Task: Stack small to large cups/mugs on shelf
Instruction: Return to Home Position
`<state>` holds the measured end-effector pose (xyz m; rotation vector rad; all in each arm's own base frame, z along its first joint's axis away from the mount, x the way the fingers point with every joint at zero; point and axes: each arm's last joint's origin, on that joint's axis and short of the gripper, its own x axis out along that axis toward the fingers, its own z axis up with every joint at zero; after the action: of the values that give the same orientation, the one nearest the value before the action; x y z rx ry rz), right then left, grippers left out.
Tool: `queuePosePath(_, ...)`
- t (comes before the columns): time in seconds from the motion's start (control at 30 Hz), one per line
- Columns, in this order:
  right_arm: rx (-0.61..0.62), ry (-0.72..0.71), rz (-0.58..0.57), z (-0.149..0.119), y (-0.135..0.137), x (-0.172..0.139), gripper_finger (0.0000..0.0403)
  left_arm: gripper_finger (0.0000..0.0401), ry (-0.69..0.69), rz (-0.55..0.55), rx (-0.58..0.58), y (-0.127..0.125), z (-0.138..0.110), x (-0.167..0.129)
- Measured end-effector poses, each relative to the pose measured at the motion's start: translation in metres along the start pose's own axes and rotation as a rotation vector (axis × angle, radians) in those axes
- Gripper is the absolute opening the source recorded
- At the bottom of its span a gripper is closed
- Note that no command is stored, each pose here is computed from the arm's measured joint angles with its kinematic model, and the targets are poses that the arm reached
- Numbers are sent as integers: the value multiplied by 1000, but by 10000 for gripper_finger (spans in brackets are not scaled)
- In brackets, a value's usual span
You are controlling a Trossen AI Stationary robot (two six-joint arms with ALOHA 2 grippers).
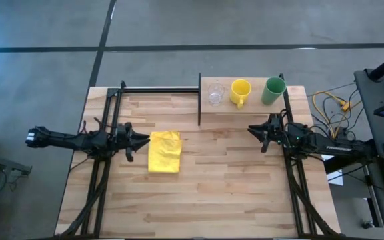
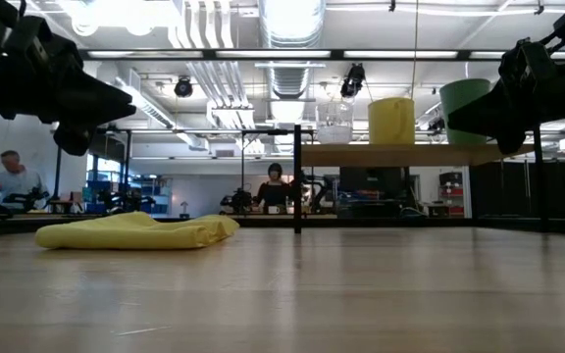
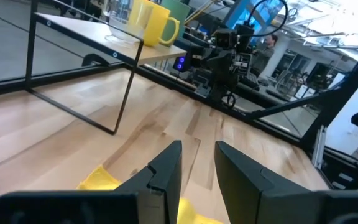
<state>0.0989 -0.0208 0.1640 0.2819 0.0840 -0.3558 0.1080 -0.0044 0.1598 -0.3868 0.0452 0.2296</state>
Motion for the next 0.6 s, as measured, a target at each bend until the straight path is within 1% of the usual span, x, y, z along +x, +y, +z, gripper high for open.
queuePosePath(0.13,0,0,0,0,0,0,72,82,9,4,3,0,-1,1)
queuePosePath(0.43,0,0,0,0,0,0,82,82,15,7,6,0,-1,1)
queuePosePath(0.6,0,0,0,0,0,0,77,82,14,6,5,0,-1,1)
